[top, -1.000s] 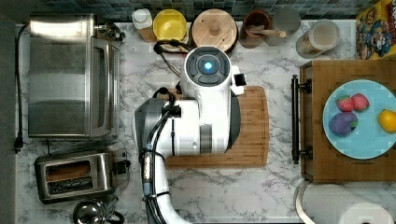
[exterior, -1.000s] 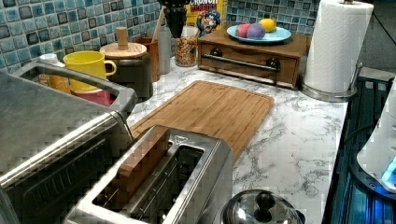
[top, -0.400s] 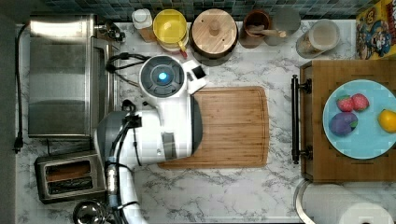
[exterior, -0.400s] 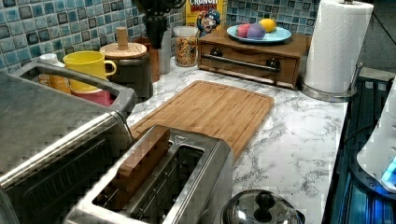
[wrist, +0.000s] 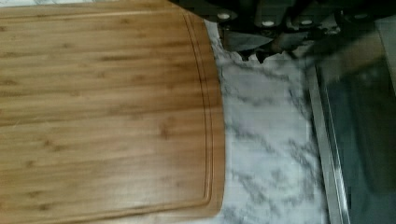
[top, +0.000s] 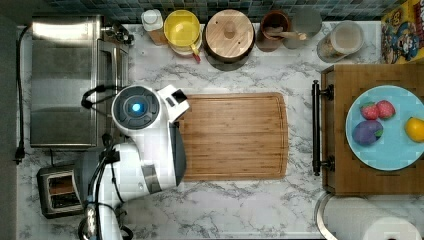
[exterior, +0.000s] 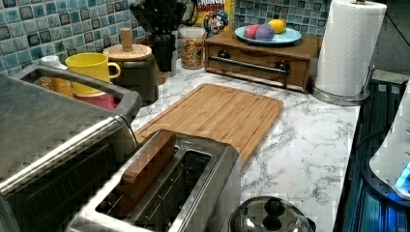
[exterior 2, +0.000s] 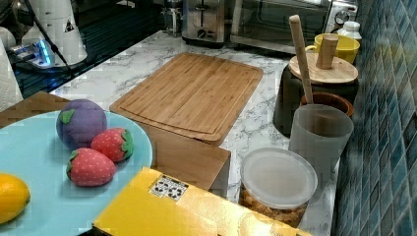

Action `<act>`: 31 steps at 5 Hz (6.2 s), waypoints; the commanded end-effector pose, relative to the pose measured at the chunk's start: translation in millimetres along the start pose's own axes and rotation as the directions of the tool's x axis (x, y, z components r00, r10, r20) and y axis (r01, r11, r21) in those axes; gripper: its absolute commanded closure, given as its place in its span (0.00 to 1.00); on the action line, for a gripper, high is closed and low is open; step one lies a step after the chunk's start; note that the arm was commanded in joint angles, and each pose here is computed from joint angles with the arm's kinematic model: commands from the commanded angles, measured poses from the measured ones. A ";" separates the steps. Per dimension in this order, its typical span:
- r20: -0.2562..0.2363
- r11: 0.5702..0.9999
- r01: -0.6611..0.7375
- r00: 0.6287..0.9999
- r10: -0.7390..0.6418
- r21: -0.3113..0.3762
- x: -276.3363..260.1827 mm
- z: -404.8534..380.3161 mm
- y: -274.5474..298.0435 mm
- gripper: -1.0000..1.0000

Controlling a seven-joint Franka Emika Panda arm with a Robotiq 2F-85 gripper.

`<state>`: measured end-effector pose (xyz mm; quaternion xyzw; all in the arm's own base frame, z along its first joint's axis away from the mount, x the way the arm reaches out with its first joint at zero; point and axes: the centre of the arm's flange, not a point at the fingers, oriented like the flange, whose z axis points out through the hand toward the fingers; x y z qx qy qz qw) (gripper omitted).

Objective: Turn on the toaster.

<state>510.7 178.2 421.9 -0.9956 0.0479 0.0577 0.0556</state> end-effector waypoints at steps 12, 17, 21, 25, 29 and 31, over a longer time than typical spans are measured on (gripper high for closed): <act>-0.007 0.954 0.291 0.956 -0.292 0.069 -118.9 84.4 -79.8 1.00; 0.229 0.984 0.156 0.964 -0.134 -0.082 -114.0 244.5 -67.3 1.00; 0.229 0.984 0.156 0.964 -0.134 -0.082 -114.0 244.5 -67.4 1.00; 0.229 0.984 0.156 0.964 -0.134 -0.082 -113.9 244.4 -67.4 1.00; 0.229 0.984 0.156 0.964 -0.134 -0.082 -113.9 244.4 -67.4 1.00; 0.229 0.984 0.156 0.964 -0.134 -0.082 -113.9 244.4 -67.4 1.00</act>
